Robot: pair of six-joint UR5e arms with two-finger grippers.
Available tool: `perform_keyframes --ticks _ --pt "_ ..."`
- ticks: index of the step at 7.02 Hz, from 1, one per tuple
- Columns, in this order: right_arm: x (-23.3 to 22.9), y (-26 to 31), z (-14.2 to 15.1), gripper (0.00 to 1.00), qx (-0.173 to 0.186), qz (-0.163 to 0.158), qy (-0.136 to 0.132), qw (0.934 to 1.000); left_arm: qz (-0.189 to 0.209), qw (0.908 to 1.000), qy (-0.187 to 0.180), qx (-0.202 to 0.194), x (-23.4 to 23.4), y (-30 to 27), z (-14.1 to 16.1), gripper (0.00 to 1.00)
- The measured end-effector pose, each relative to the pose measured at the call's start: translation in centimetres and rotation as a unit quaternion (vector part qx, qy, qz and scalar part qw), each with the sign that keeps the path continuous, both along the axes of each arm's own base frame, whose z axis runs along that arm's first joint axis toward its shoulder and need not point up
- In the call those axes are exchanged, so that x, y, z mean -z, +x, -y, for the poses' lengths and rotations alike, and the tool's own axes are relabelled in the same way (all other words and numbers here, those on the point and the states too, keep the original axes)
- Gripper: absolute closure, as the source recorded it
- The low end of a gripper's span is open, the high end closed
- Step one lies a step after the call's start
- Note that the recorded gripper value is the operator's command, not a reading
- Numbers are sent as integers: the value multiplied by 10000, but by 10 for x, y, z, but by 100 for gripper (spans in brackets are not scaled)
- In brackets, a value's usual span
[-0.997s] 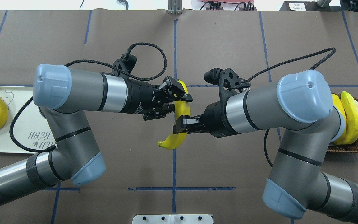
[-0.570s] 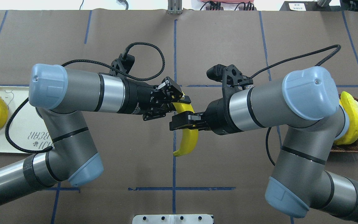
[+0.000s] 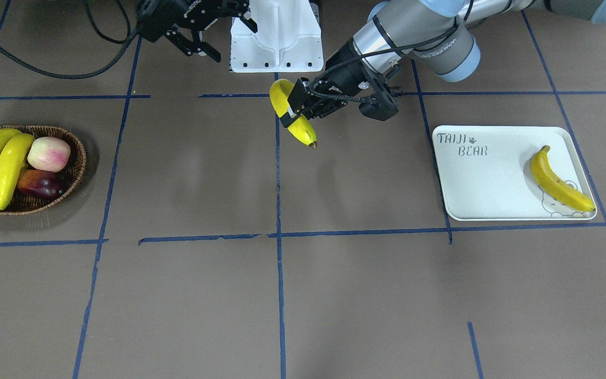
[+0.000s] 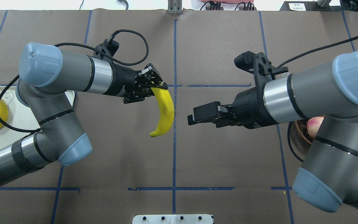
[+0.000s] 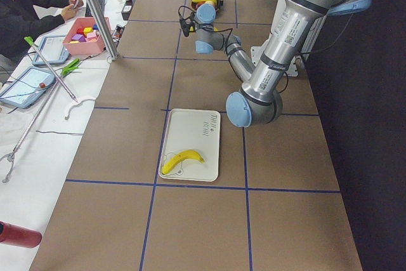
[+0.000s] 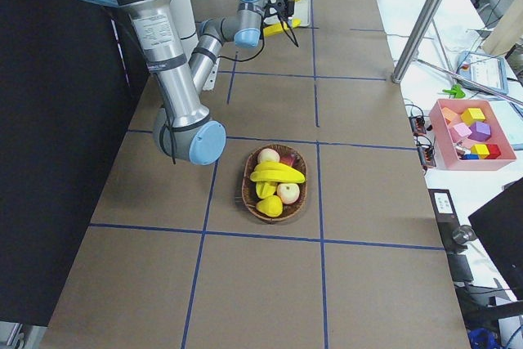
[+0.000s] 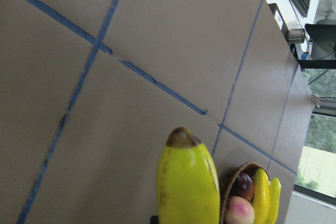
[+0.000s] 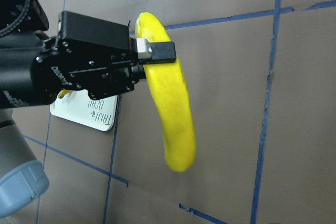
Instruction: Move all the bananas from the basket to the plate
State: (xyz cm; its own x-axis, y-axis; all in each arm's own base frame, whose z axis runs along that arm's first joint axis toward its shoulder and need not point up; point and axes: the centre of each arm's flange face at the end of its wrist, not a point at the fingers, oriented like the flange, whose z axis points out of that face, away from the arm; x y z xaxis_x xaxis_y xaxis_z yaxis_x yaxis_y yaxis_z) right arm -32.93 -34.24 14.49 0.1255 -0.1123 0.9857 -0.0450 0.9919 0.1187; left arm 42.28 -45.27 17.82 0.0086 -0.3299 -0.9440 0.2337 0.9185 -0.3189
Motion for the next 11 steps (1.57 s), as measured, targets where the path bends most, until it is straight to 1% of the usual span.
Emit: perform_keyframes --ticks 1,2,3,4,5,6,7,8,9,10,11 --pt "-11 27 11 0 -25 -51 -100 9999 531 9986 -16 -26 -37 -16 16 100" --pt "-24 52 25 0 -128 -138 -219 9996 957 9954 -75 -27 -86 -40 27 100" --pt "-42 71 38 0 -252 -293 -348 9986 1411 9899 -94 -28 -146 -69 29 100" --pt "-59 81 50 0 -341 -548 -411 9971 1829 9831 -56 -43 -203 -100 26 100" --pt "-74 86 62 0 -363 -916 -333 9946 2188 9758 8 -42 -250 -133 23 100" --pt "-89 91 74 0 -327 -1326 -156 9905 2520 9677 78 -50 -291 -166 17 100" --pt "-99 99 83 0 -272 -1637 1 9861 2779 9605 122 -66 -323 -189 13 100" --pt "-107 106 89 0 -230 -1839 101 9826 2975 9546 123 -72 -346 -201 12 100" --pt "-113 111 93 0 -216 -1950 133 9805 3131 9497 73 -66 -363 -206 14 100" --pt "-118 114 94 0 -206 -2012 141 9792 3278 9447 3 -39 -376 -207 15 88" --pt "-121 116 94 0 -198 -2042 150 9786 3404 9403 -42 1 -385 -208 17 1"
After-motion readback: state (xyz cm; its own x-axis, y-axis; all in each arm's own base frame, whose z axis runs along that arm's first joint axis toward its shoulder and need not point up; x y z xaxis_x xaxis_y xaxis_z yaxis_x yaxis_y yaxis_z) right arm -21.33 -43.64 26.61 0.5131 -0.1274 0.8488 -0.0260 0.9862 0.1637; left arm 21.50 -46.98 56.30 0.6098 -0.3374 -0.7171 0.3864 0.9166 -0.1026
